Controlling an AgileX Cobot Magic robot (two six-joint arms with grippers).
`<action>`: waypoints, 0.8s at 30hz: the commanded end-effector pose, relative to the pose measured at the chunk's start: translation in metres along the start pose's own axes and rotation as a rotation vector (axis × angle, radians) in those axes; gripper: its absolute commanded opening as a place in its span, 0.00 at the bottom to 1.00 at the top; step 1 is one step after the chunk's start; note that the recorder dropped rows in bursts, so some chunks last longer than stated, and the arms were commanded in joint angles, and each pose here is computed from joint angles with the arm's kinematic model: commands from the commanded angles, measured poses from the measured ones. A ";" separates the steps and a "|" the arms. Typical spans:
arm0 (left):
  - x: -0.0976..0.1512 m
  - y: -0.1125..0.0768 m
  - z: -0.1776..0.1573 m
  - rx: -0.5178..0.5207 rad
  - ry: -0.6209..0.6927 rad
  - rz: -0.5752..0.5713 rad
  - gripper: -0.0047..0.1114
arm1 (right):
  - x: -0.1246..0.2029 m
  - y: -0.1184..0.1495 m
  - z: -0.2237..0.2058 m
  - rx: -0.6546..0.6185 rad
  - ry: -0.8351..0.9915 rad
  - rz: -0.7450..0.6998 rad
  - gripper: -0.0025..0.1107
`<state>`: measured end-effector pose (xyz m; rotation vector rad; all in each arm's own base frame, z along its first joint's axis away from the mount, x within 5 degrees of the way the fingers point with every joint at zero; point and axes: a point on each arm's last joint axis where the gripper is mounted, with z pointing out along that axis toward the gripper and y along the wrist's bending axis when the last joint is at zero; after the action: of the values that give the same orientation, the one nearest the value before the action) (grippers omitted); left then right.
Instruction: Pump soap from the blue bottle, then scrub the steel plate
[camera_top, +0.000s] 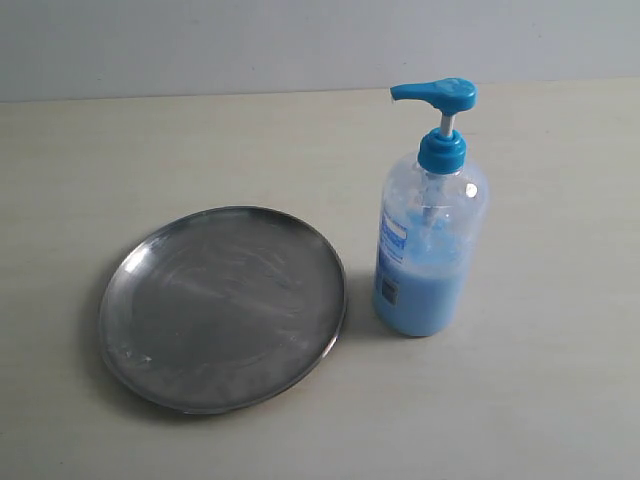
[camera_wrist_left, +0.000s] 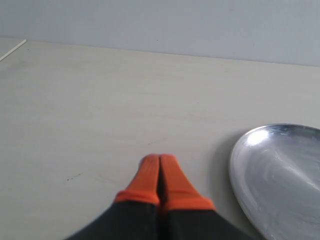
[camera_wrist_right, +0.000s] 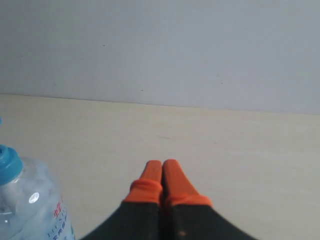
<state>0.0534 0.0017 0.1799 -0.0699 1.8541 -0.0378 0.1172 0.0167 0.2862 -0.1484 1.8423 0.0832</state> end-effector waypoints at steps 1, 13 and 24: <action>-0.001 0.000 -0.001 0.001 -0.018 -0.006 0.04 | -0.014 -0.001 0.014 0.004 0.020 -0.005 0.02; -0.001 0.000 -0.001 0.001 -0.018 -0.006 0.04 | -0.011 -0.001 0.044 0.001 0.129 -0.005 0.02; -0.001 0.000 -0.001 0.001 -0.018 -0.006 0.04 | -0.013 0.001 0.045 -0.011 0.100 0.100 0.02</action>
<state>0.0534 0.0017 0.1799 -0.0699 1.8541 -0.0378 0.1612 0.0245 0.2830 -0.0900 1.9713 0.1449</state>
